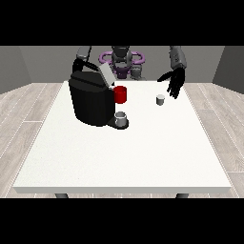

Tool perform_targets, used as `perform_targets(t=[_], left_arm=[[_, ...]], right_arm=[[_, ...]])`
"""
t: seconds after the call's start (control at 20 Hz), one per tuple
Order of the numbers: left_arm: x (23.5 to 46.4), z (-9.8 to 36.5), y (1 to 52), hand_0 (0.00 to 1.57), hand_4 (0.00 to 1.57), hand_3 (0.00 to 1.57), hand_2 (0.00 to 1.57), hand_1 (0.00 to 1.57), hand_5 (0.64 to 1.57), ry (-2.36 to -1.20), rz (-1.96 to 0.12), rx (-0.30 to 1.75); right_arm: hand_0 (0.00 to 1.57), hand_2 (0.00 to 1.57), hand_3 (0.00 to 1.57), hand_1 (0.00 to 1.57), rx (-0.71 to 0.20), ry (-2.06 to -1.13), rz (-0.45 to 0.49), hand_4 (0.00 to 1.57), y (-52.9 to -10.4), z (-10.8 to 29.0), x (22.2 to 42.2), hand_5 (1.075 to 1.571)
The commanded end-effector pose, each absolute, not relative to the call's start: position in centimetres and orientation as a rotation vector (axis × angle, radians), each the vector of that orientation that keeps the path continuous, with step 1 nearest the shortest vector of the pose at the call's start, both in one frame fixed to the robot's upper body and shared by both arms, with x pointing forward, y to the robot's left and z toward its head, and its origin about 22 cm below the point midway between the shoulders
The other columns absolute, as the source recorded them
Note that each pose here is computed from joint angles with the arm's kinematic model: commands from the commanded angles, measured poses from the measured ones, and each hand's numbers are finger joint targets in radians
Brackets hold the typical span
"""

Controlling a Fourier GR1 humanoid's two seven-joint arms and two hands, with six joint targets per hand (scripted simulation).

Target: Insert the coffee pod into the coffee machine and close the lid

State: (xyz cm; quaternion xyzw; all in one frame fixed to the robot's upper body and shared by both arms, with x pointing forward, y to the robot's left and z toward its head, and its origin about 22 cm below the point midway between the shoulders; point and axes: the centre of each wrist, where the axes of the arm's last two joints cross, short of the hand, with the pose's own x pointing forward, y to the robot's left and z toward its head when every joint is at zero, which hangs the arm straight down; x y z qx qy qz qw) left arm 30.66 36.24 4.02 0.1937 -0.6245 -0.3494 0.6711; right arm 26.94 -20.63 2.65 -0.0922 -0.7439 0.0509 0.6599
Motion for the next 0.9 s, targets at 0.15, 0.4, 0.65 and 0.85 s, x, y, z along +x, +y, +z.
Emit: perform_targets(t=[0.15, 0.4, 0.65, 0.85], left_arm=[[32.3, 2.8, 36.5, 0.0, 0.0, 0.0, 0.0, 0.0, 1.571, -1.332, -0.876, 0.513], [34.2, 2.0, 32.9, 0.49, 0.0, 0.49, 0.72, 0.49, 1.571, -1.378, -0.891, 0.563], [35.2, 2.5, 32.5, 0.89, 0.38, 0.82, 0.96, 0.89, 1.571, -1.455, -0.993, 0.704], [35.2, 1.6, 31.1, 0.94, 0.43, 0.87, 1.04, 0.94, 1.571, -1.355, -1.112, 0.716]], right_arm=[[0.0, 0.0, 0.0, 0.0, -0.162, -1.654, 0.081, 0.0, -20.9, 2.8, 28.4, 1.571], [0.0, 0.0, 0.0, 0.0, -0.185, -1.589, 0.119, 0.0, -19.9, 1.3, 29.2, 1.571], [0.0, 0.0, 0.0, 0.0, -0.188, -1.621, 0.132, 0.0, -19.2, 1.3, 29.9, 1.571], [0.0, 0.0, 0.0, 0.0, -0.198, -1.58, 0.135, 0.0, -21.6, -0.6, 29.9, 1.571]])
